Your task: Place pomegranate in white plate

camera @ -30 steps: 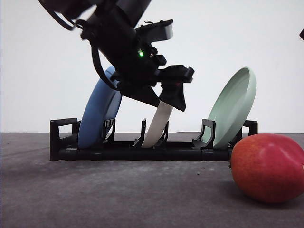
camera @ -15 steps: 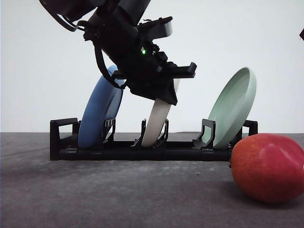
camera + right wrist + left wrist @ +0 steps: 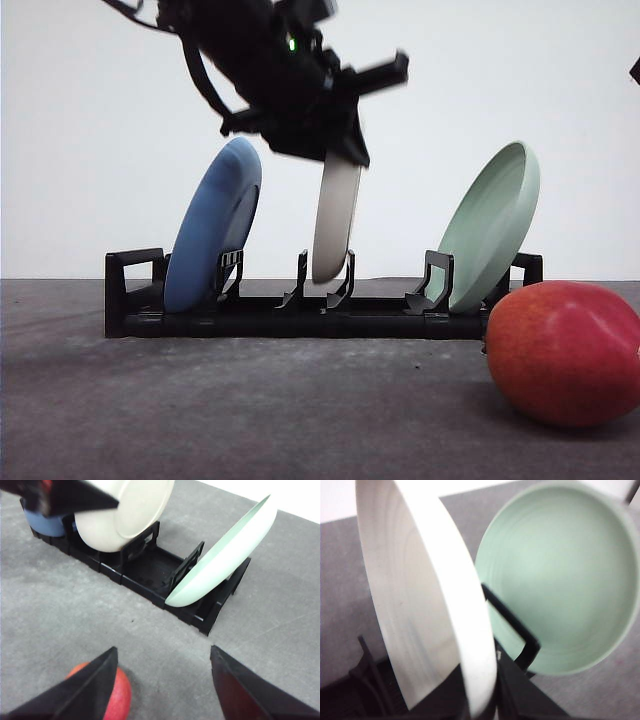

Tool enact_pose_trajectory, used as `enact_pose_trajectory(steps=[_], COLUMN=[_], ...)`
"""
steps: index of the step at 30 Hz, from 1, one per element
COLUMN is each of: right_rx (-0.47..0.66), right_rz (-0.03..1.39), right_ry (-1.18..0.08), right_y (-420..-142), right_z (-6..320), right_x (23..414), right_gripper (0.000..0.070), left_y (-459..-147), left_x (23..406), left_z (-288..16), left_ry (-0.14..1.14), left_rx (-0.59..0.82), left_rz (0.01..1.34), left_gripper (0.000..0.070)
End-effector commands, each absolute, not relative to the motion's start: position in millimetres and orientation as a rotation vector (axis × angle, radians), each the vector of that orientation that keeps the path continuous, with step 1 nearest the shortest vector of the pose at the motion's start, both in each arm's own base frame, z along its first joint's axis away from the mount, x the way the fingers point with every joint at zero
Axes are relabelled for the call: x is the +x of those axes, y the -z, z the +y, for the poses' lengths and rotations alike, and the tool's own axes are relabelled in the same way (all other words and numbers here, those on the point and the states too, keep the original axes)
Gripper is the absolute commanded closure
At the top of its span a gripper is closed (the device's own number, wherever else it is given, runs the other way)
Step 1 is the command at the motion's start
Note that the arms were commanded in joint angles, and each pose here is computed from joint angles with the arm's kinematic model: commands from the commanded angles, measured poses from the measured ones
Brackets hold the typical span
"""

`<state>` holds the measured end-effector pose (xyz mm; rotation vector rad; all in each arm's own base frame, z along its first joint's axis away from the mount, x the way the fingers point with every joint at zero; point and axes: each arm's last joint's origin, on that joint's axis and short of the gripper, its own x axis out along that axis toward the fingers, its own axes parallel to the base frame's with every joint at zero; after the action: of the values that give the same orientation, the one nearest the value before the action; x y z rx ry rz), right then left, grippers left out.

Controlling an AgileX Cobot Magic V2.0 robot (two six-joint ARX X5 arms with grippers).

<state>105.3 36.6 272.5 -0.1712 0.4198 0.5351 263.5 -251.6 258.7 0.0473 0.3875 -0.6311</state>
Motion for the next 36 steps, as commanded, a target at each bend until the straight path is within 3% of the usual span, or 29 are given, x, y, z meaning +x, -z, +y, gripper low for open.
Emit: enact_pose_trajectory(steps=[1, 20, 25, 36], right_rx=[-0.163, -0.163, -0.163, -0.163], right_rz=[0.396, 0.397, 0.397, 0.399], right_ry=[-0.533, -0.534, -0.534, -0.534], right_y=[-278.3, -278.2, -278.2, -278.0], right_z=[37.1, 37.1, 37.1, 37.1], right_x=[105.3, 105.3, 105.3, 105.3], right_gripper=[0.0327, 0.0327, 0.0327, 0.0327], left_y=[-271.7, -342.3, -341.2, -306.5], left_x=[259.5, 178.2, 160.8, 123.4], left_z=[-255.3, -211.0, -201.1, -197.2], left_ry=[0.648, 0.734, 0.749, 0.686], left_rx=[0.019, 0.050, 0.082, 0.120], left_rz=[0.352, 0.409, 0.459, 0.409], left_gripper=[0.0687, 0.0688, 0.0688, 0.0688])
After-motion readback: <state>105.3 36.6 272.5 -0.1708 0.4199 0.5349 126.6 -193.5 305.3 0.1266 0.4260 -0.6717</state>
